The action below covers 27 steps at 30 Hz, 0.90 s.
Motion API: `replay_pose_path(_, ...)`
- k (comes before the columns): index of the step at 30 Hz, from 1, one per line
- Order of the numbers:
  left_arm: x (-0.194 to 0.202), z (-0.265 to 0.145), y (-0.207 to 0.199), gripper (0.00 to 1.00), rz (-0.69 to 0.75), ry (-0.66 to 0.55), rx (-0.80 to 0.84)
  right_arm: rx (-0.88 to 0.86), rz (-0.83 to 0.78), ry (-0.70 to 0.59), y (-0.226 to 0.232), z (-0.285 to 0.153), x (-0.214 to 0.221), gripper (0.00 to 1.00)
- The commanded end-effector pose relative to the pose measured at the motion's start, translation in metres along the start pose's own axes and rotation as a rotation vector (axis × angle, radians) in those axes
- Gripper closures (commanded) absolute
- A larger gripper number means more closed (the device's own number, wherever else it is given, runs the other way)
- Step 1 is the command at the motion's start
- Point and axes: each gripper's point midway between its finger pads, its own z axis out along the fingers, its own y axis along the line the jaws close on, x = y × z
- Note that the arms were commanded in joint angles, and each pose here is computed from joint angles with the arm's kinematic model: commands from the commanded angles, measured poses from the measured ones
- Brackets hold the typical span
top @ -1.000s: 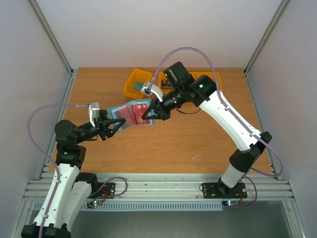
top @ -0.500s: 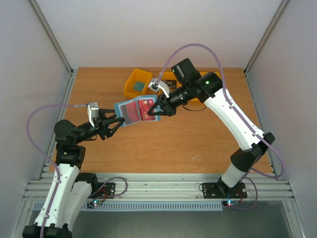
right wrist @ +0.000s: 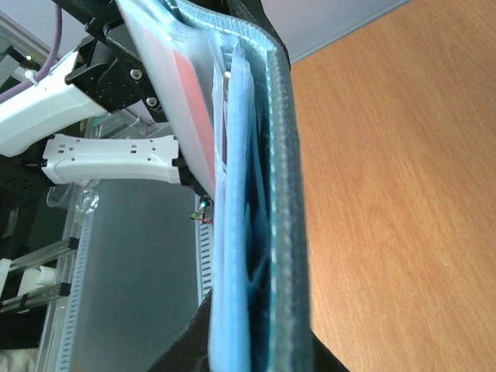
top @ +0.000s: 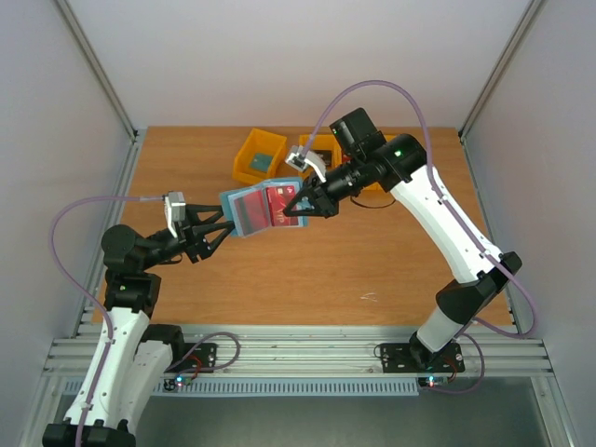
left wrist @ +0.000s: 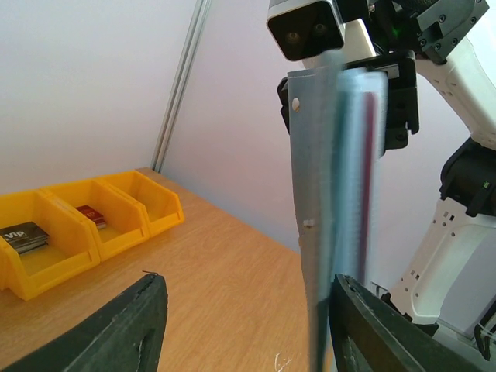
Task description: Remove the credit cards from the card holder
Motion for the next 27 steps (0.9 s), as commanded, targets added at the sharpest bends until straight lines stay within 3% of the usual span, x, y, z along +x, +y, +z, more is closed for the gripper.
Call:
replay_pose_path(1, -0.013, -0.001, -0.005, 0.41, 0.053, -0.012, 0.003, -0.060, -0.023, -0.035, 0.021, -0.010, -0.003, 0.99)
replay_pose_path(8, -0.018, 0.000, -0.010, 0.36, 0.101, 0.011, 0.008, -0.028, 0.009, -0.053, 0.012, -0.005, -0.012, 0.99)
replay_pose_path(12, -0.017, 0.001, -0.017, 0.27, 0.120, 0.024, 0.040, 0.141, 0.059, -0.043, -0.019, 0.001, -0.016, 0.99)
replay_pose_path(15, -0.019, 0.001, -0.018, 0.16, 0.133, 0.020, 0.040, 0.292, 0.080, -0.005, -0.041, 0.008, -0.016, 0.99)
replay_pose_path(16, -0.020, 0.002, -0.016, 0.04, 0.129, 0.021, 0.034, 0.331, 0.082, 0.013, -0.045, 0.012, -0.015, 0.99)
replay_pose_path(17, -0.020, 0.002, -0.015, 0.01, 0.124, 0.021, 0.025, 0.368, 0.085, 0.032, -0.049, 0.016, -0.015, 0.99)
replay_pose_path(22, -0.011, 0.004, 0.000, 0.01, 0.101, 0.036, -0.036, 0.556, 0.100, 0.099, -0.068, 0.025, -0.015, 0.99)
replay_pose_path(27, -0.007, 0.004, 0.009, 0.01, 0.092, 0.038, -0.075, 0.517, 0.080, 0.109, -0.058, 0.040, -0.020, 0.99)
